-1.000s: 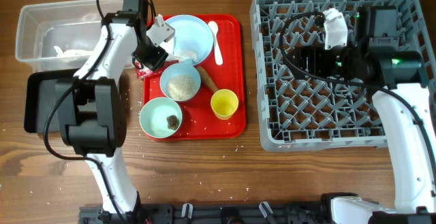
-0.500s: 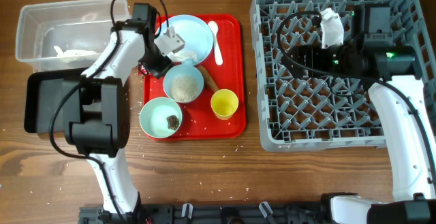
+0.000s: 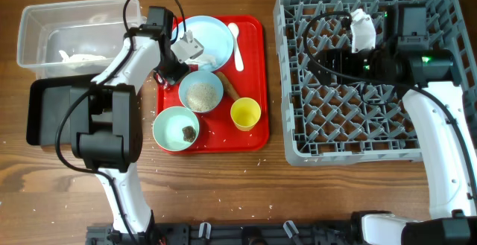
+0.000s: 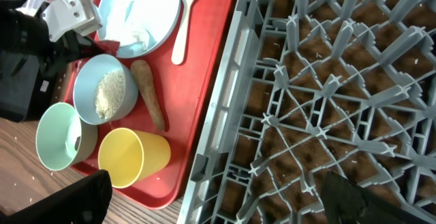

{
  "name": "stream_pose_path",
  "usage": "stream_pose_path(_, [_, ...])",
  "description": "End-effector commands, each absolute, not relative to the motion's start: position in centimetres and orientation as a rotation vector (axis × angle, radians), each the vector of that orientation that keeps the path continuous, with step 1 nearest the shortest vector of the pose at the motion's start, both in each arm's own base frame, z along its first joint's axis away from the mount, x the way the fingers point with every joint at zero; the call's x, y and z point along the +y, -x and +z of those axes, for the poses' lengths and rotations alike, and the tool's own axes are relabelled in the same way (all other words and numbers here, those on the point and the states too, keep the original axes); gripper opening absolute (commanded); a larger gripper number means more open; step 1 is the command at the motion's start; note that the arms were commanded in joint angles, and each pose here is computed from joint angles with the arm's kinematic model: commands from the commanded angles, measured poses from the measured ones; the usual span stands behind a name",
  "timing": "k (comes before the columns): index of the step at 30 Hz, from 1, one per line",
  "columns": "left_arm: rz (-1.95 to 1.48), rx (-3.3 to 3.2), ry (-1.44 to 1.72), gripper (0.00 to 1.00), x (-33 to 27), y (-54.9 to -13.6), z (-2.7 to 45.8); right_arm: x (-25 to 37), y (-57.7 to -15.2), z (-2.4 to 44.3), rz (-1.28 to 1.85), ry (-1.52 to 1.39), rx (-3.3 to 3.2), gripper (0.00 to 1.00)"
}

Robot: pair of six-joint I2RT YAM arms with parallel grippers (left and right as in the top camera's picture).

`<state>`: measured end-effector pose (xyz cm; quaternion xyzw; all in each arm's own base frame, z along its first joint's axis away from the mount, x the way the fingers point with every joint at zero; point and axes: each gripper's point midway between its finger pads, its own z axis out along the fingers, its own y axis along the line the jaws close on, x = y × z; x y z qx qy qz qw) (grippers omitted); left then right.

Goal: Sort waste into correct bins and load items into the dishwasher rack
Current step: 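Grasp the red wrapper with the left gripper and lift it, then carry the red wrapper to the clear bin and drop it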

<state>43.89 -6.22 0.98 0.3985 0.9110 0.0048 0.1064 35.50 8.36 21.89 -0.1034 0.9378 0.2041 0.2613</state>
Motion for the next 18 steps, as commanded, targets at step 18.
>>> stream_pose_path(18, [0.100, 2.251, 0.257, 0.05, 8.8, -53.5, 19.5, 8.2, -36.4, 22.1, 0.552, 0.226, 2.528, 1.00])
